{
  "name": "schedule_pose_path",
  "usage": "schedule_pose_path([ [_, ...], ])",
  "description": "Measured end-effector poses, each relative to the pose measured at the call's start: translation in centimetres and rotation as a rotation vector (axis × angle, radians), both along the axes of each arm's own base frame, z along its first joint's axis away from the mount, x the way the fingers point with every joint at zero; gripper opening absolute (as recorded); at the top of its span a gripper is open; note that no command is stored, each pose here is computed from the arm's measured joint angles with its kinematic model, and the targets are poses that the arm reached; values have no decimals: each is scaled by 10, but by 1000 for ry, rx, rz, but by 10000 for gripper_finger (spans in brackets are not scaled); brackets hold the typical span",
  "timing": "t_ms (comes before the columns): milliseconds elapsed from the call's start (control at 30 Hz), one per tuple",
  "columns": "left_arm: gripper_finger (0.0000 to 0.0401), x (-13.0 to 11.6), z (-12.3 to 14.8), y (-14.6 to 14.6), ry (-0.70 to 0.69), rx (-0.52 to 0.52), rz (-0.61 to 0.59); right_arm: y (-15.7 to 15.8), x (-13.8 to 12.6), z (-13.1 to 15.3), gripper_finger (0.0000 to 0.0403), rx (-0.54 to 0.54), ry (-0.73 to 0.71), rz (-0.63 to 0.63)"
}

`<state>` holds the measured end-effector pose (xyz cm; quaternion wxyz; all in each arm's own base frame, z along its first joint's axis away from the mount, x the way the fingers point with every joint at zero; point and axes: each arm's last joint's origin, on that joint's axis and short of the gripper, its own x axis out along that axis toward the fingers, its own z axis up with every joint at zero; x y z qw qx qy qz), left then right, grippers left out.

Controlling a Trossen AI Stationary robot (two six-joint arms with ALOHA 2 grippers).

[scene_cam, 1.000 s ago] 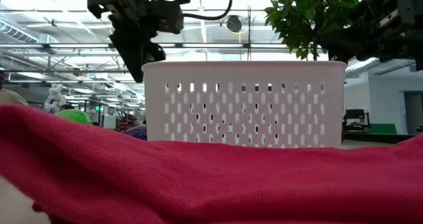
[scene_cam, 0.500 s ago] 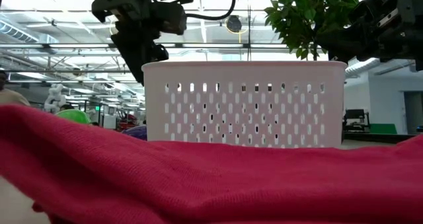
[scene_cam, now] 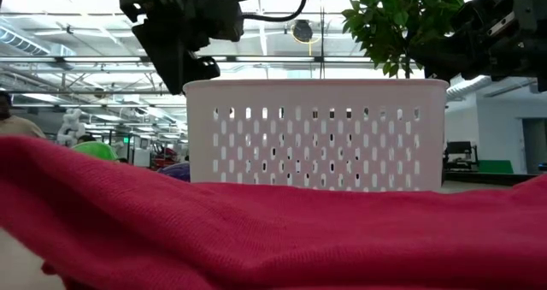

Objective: Pick and placing Produce into tupperware
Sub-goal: Put the eggplant into the white basket

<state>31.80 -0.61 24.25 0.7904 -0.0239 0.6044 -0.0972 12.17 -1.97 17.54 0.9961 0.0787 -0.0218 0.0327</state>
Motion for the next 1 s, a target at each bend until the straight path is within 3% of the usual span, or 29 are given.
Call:
schedule_pose_path([
  [1000, 337, -11, -66, -1, -91, 5, -21, 0, 0, -1, 0, 2, 10, 0],
])
